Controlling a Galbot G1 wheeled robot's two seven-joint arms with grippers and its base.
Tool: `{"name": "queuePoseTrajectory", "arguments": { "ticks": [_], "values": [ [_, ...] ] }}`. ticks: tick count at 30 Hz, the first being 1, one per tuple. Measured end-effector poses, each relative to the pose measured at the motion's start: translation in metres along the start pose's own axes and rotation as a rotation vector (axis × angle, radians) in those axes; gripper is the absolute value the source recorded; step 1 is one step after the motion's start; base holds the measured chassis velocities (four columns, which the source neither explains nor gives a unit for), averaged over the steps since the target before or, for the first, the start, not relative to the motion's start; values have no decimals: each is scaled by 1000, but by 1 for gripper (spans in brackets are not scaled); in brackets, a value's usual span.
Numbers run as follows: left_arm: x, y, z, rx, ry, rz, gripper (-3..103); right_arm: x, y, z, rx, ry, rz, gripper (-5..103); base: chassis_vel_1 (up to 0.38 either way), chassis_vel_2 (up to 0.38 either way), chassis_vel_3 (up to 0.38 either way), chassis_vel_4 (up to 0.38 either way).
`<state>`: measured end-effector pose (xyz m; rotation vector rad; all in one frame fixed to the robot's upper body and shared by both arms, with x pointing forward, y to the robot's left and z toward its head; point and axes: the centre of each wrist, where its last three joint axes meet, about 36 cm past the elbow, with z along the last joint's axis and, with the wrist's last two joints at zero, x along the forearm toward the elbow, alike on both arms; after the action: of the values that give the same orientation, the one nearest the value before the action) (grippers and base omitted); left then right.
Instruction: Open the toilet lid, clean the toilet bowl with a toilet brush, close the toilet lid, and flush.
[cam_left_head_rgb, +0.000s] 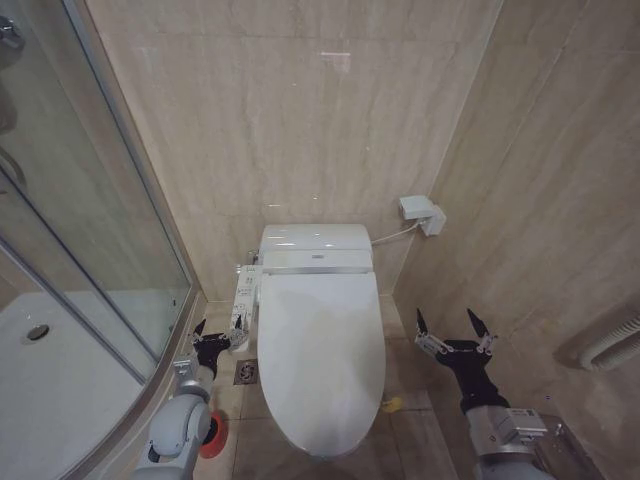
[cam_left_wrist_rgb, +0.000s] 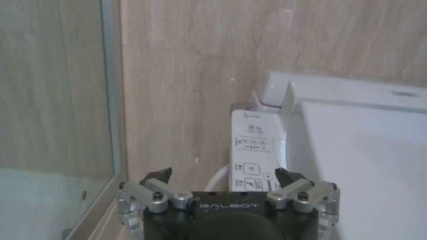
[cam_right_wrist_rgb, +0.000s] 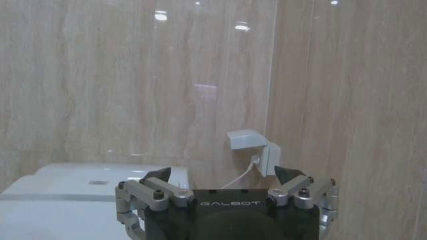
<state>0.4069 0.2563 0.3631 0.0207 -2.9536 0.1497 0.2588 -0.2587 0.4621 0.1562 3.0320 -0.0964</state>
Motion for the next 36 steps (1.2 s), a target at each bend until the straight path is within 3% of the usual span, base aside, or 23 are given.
{"name": "queuePoseTrajectory", "arguments": {
  "ticks": [3,10,12,21,23,26,29,36],
  "values": [
    [4,-1,-5,-8,-14,2,100,0,0,0,0,0,0,100,0,0,0,0],
    [54,-8,-54,-106,-207,-12,100,0,0,0,0,0,0,100,0,0,0,0],
    [58,-9,-57,-114,-220,-14,100,0,0,0,0,0,0,100,0,0,0,0],
    [64,-6,-62,-109,-235,-17,100,0,0,0,0,0,0,100,0,0,0,0],
    [92,10,-83,-66,-295,-14,100,0,0,0,0,0,0,100,0,0,0,0],
    [109,22,-90,-43,-355,12,100,0,0,0,0,0,0,100,0,0,0,0],
    [118,29,-86,-45,-370,10,100,0,0,0,0,0,0,100,0,0,0,0],
    [125,33,-67,-39,-296,-67,100,0,0,0,0,0,0,100,0,0,0,0]
  ]
}}
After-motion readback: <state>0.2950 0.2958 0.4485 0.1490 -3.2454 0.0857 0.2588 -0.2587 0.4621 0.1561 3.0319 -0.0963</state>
